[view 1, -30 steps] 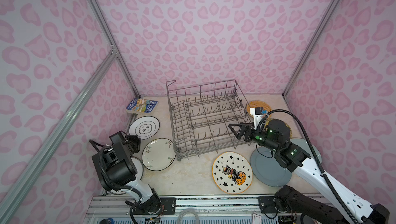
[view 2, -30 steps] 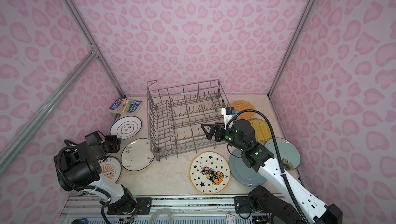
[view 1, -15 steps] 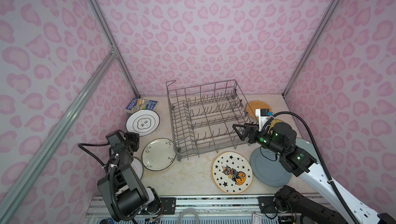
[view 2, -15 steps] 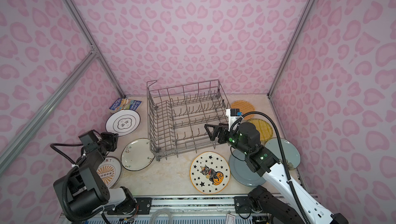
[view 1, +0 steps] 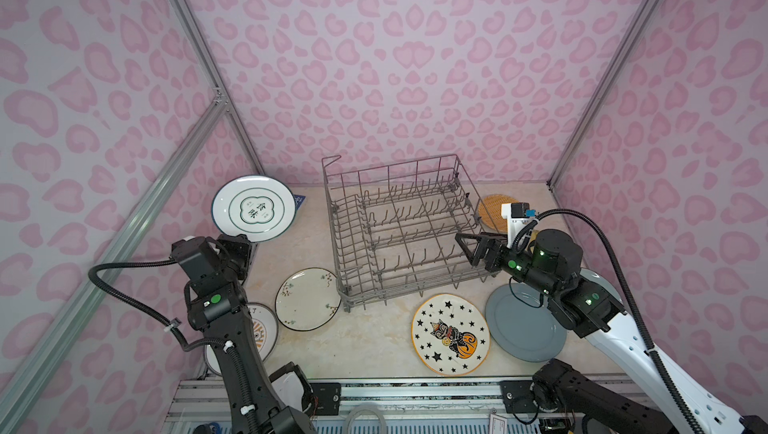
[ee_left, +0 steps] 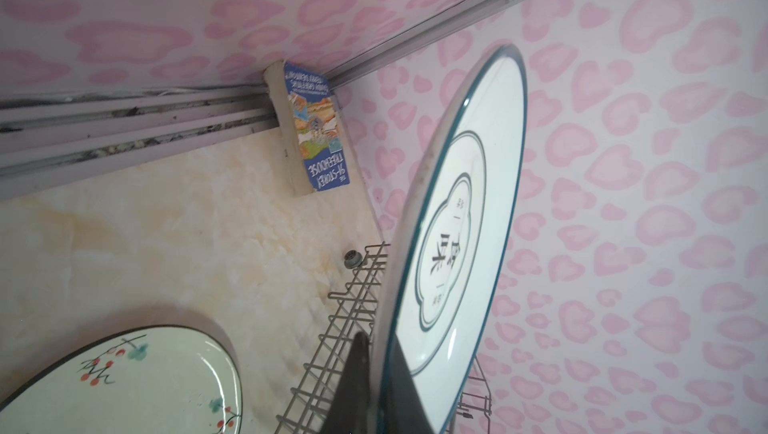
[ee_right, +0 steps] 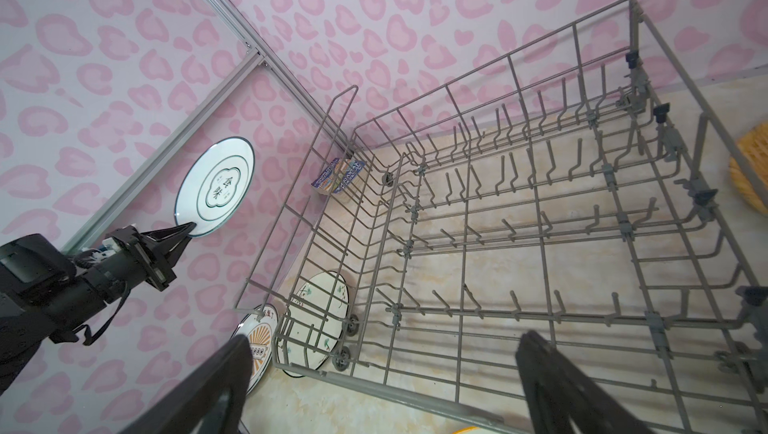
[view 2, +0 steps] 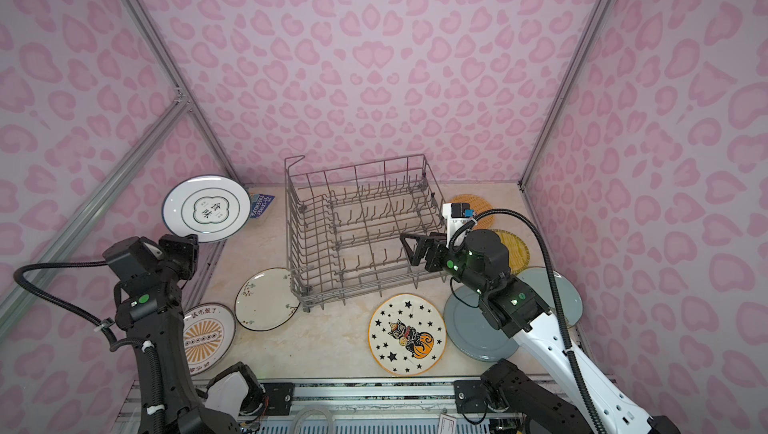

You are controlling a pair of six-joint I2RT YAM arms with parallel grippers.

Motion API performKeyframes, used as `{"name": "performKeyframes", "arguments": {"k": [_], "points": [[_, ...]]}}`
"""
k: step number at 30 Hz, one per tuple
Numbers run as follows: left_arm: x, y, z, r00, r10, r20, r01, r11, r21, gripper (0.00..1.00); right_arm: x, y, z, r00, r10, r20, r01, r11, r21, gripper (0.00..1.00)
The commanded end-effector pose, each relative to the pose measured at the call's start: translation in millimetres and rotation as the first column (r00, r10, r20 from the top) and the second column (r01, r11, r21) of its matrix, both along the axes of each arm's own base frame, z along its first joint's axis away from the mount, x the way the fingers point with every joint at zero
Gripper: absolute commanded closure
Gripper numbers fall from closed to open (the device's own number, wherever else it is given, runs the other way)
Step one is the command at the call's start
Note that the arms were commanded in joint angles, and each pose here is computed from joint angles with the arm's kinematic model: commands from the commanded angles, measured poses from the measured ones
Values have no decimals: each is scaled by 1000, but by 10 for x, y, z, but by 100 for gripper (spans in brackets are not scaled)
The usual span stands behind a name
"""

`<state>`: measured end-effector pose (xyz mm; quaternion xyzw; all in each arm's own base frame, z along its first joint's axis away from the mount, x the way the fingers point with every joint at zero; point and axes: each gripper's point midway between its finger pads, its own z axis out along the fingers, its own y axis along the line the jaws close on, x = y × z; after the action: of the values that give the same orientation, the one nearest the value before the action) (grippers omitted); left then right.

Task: Load the plates into the dish rack
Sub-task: 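Lift the plate upright with the left gripper and carry it over the rack, then close the right gripper on the plate rim beside the left gripper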

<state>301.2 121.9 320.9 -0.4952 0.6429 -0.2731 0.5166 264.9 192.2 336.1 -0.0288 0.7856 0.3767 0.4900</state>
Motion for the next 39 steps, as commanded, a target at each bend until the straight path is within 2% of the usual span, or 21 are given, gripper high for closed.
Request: {"name": "performKeyframes", "arguments": {"k": [1, 3, 8, 12, 15, 19, 23, 28, 32, 39], "points": [[112, -253, 529, 987, -127, 99, 123, 991, 46, 96, 70, -90, 0, 999, -48, 13, 49, 998, -42, 1], [234, -515, 770, 964, -232, 133, 223, 971, 84, 96, 141, -117, -1, 998, -62, 2, 62, 997, -40, 1], [512, -1384, 1040, 847, -495, 193, 478, 869, 129, 96, 277, -149, 33, 996, -80, -29, 79, 997, -27, 1], [693, -2143, 974, 704, -677, 216, 671, 733, 110, 96, 335, -124, 161, 997, -75, -15, 75, 997, -2, 1], [792, -2626, 859, 603, -767, 218, 773, 630, 77, 96, 350, -50, 276, 999, -46, -10, 46, 998, 38, 1], [839, -3056, 769, 515, -829, 216, 839, 539, 68, 96, 332, 90, 524, 1000, 4, 19, -7, 988, 157, 1], [832, -3343, 636, 458, -861, 223, 879, 476, 31, 96, 422, 143, 589, 1000, -28, 10, 25, 983, 183, 2], [736, -3632, 496, 395, -889, 231, 913, 408, 10, 96, 588, 266, 611, 999, -27, -32, 34, 971, 238, 9], [668, -3710, 425, 381, -895, 231, 920, 392, 4, 96, 682, 247, 622, 996, -78, -52, 88, 963, 254, 14], [571, -3789, 411, 349, -906, 237, 933, 361, 5, 96, 760, 192, 592, 985, -156, -79, 172, 944, 280, 35]]}}
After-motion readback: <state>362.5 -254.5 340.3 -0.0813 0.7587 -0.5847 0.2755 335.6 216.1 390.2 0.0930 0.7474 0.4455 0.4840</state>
